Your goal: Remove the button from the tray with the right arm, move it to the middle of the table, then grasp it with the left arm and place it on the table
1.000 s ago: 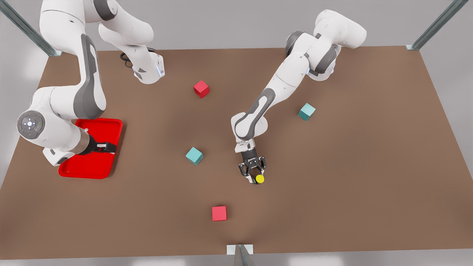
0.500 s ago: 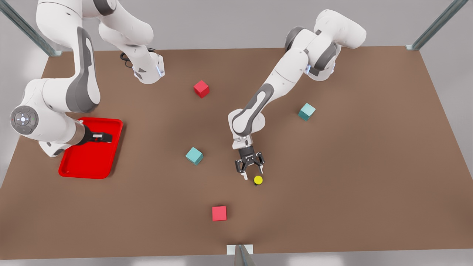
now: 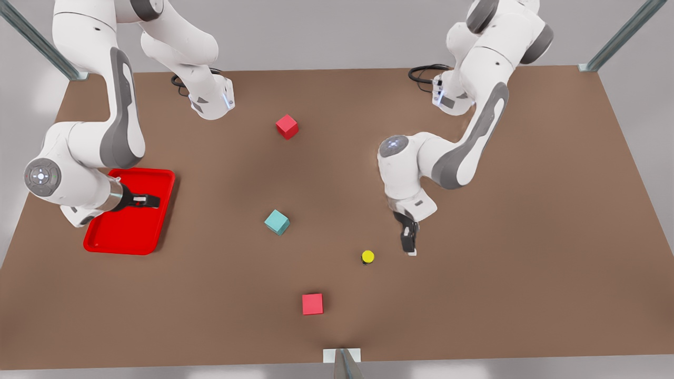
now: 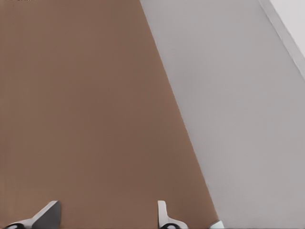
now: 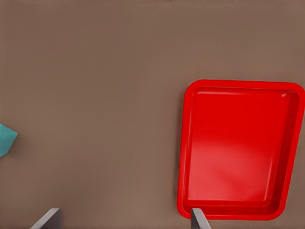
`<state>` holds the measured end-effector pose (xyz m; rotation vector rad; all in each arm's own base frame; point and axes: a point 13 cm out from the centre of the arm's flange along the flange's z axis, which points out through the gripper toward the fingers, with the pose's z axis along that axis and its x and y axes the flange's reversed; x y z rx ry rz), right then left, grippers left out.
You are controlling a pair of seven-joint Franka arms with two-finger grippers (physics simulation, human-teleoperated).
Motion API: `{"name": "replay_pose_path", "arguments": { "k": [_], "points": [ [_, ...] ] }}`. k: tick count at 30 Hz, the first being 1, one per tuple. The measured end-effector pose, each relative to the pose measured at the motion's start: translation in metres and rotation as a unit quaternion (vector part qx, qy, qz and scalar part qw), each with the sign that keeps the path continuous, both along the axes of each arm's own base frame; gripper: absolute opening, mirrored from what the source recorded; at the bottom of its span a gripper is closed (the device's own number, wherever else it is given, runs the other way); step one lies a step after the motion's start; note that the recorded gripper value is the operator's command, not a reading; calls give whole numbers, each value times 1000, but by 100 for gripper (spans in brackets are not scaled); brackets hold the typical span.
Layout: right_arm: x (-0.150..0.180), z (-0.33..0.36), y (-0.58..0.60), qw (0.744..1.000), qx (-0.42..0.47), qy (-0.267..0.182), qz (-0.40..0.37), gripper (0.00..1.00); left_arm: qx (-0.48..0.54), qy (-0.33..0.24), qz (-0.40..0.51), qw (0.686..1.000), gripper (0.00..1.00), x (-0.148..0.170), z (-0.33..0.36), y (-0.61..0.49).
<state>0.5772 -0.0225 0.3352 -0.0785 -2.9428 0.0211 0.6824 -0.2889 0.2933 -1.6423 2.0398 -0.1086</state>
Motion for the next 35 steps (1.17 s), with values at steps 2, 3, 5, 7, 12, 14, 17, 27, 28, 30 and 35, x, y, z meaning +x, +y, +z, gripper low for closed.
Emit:
{"name": "replay_pose_path", "arguments": {
  "k": [2,3,5,7,12,14,17,27,28,30,35],
  "points": [
    [1,-1,1,1000,0,-1,2,100,-11,43,22,999,99,11,24,61],
    [1,-1,2,1000,0,-1,3,100,-20,67,52,996,100,14,41,107],
    [2,-3,2,1000,1,-1,4,100,-65,120,93,986,100,3,79,194],
    [2,-5,2,1000,1,0,5,100,-105,147,63,982,100,-27,140,228],
    [3,-6,2,1000,2,0,6,100,-125,200,-87,968,100,-143,213,260],
    [3,-6,2,1000,2,-1,7,100,-119,217,-150,957,100,-161,209,260],
    [3,-6,3,1000,2,-1,8,100,-103,233,-245,935,100,-163,207,245],
    [3,-9,2,1000,2,3,10,100,-53,244,-439,863,100,-154,207,240],
    [3,-10,2,1000,2,4,10,100,-48,243,-452,857,100,-153,208,240],
    [3,-11,2,1000,2,4,10,100,-40,242,-477,844,100,-153,209,240],
    [8,0,-2,1000,-6,-13,13,100,-24,241,-528,814,100,-154,210,235]
  ]
}}
